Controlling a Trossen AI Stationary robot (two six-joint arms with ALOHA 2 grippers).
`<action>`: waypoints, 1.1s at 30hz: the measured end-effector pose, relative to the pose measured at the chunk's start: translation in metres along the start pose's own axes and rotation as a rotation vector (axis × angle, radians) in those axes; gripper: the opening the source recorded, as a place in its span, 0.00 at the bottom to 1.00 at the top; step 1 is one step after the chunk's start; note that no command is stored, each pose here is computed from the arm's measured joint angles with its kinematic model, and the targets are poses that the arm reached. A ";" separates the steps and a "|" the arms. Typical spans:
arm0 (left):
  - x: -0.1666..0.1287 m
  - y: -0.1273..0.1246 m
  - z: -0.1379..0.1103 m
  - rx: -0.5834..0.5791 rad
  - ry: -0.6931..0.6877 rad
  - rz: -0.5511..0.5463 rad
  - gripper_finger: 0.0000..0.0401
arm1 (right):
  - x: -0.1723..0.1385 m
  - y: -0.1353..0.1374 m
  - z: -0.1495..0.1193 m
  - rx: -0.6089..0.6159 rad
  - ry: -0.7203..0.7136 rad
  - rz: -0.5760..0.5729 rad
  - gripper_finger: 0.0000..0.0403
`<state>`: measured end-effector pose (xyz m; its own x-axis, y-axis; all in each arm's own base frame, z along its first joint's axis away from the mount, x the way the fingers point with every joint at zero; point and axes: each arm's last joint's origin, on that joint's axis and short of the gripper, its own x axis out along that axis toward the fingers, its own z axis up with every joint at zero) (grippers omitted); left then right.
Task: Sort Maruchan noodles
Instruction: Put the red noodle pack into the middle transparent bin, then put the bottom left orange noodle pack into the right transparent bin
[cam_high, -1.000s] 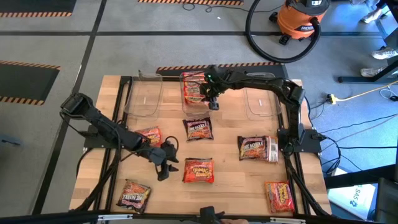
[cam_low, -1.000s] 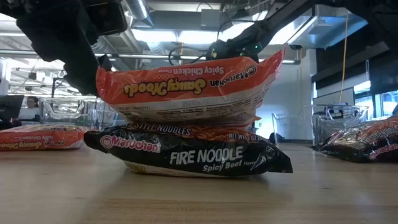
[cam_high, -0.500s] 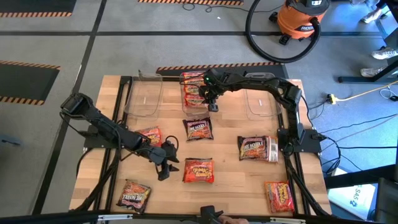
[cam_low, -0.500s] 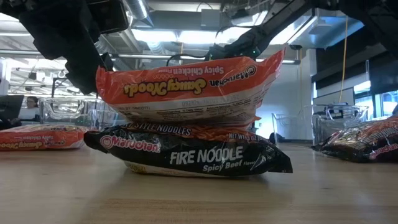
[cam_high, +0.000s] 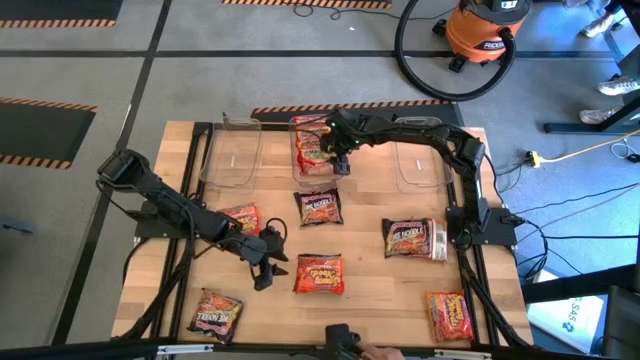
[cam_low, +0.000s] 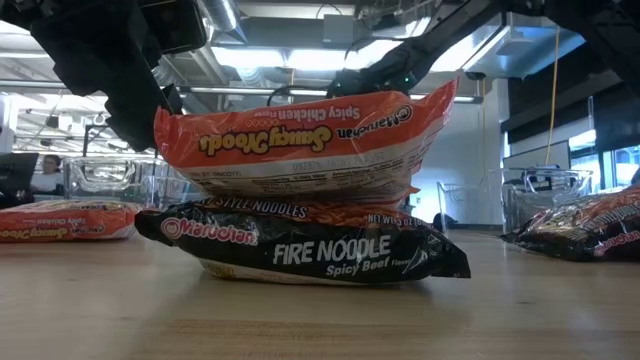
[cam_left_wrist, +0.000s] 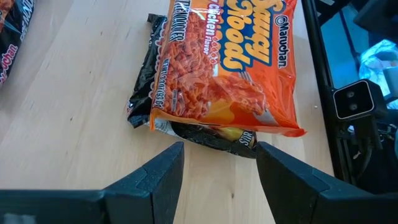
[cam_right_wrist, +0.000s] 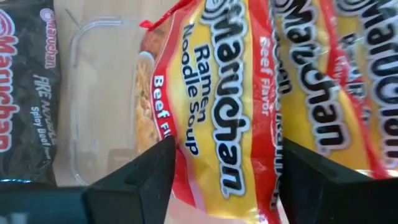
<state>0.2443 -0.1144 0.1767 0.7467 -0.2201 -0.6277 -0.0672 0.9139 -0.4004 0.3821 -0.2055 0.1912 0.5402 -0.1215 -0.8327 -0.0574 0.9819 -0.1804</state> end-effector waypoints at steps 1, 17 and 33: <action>0.000 0.000 0.000 0.000 0.000 0.000 0.49 | -0.001 -0.001 0.001 0.000 0.005 -0.005 0.57; 0.000 0.000 0.000 0.002 -0.005 0.006 0.49 | -0.079 0.015 0.033 0.079 0.227 0.201 0.57; -0.002 -0.006 0.000 0.077 -0.119 0.089 0.49 | -0.149 0.155 0.010 0.206 0.198 0.393 0.57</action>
<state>0.2437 -0.1199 0.1805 0.8134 -0.0996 -0.5731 -0.0891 0.9523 -0.2919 0.3013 -0.0340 0.2932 0.3399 0.2584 -0.9043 -0.0465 0.9650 0.2582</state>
